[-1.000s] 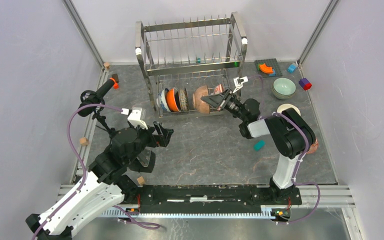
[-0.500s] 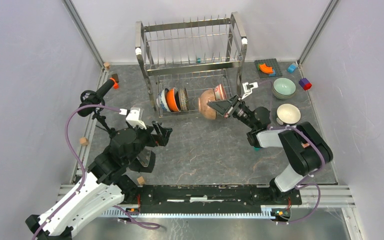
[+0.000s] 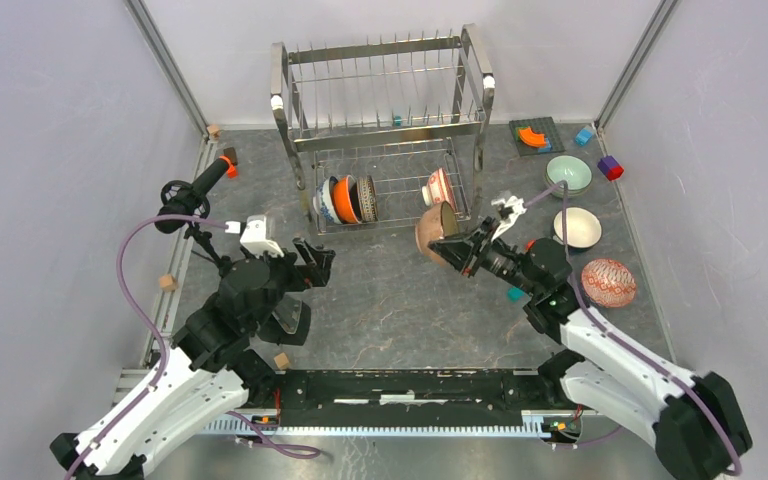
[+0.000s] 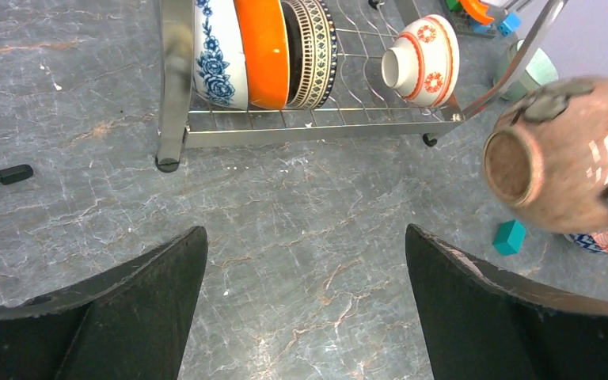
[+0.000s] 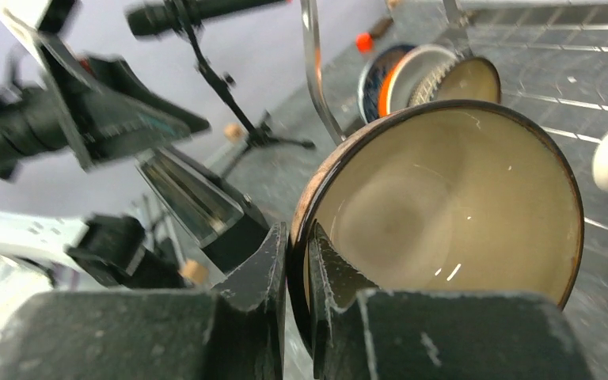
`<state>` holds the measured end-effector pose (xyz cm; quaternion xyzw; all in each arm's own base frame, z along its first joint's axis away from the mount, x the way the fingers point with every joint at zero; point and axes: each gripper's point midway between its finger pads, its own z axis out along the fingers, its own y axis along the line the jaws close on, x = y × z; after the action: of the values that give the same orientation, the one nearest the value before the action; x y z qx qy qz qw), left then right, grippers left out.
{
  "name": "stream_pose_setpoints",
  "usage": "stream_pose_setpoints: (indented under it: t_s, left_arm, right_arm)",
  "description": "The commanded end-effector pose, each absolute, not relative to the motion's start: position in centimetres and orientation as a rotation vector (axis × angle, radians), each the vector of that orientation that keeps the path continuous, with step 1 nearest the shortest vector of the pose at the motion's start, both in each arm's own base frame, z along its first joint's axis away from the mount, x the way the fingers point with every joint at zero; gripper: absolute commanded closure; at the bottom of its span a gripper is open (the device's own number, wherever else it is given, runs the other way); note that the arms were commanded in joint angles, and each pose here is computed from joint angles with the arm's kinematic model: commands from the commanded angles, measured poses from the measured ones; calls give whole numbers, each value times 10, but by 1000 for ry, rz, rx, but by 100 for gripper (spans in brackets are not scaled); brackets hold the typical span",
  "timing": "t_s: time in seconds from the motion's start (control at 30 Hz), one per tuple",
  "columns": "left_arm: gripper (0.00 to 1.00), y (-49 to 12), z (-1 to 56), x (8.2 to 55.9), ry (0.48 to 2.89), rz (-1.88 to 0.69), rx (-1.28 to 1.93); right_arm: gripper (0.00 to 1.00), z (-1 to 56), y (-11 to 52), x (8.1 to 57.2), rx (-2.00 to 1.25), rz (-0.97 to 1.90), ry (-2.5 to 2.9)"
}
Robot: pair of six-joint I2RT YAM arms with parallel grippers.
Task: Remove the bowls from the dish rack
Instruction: Pick up the bowl from the dish rack, then place the bowl at the center of the board.
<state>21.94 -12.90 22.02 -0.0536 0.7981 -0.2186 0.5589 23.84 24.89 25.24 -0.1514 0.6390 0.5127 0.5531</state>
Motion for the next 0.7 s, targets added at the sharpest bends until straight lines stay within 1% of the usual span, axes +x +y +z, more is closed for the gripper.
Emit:
stream_pose_setpoints:
  t_s: [0.0,0.1,0.2,0.27,0.4,0.5,0.67]
  left_arm:
    - [0,-134,266,217,1765,-637,-168]
    - [0,-145,285,210,1709,-758,-156]
    - [0,-171,303,194,1621,-936,-11]
    - [0,-181,306,189,1621,-990,29]
    - [0,-191,281,189,1825,-911,121]
    - [0,-196,268,189,1912,-887,141]
    - [0,-219,246,177,2018,-892,201]
  right_arm:
    - [100,258,235,239,-539,860,1534]
    - [100,253,231,230,-625,732,1572]
    - [100,248,231,221,-696,631,1593]
    - [100,236,229,217,-730,553,1637]
    - [100,221,235,202,-824,413,1644]
    - [100,208,236,192,-892,290,1631]
    - [100,185,242,170,-1014,205,1582]
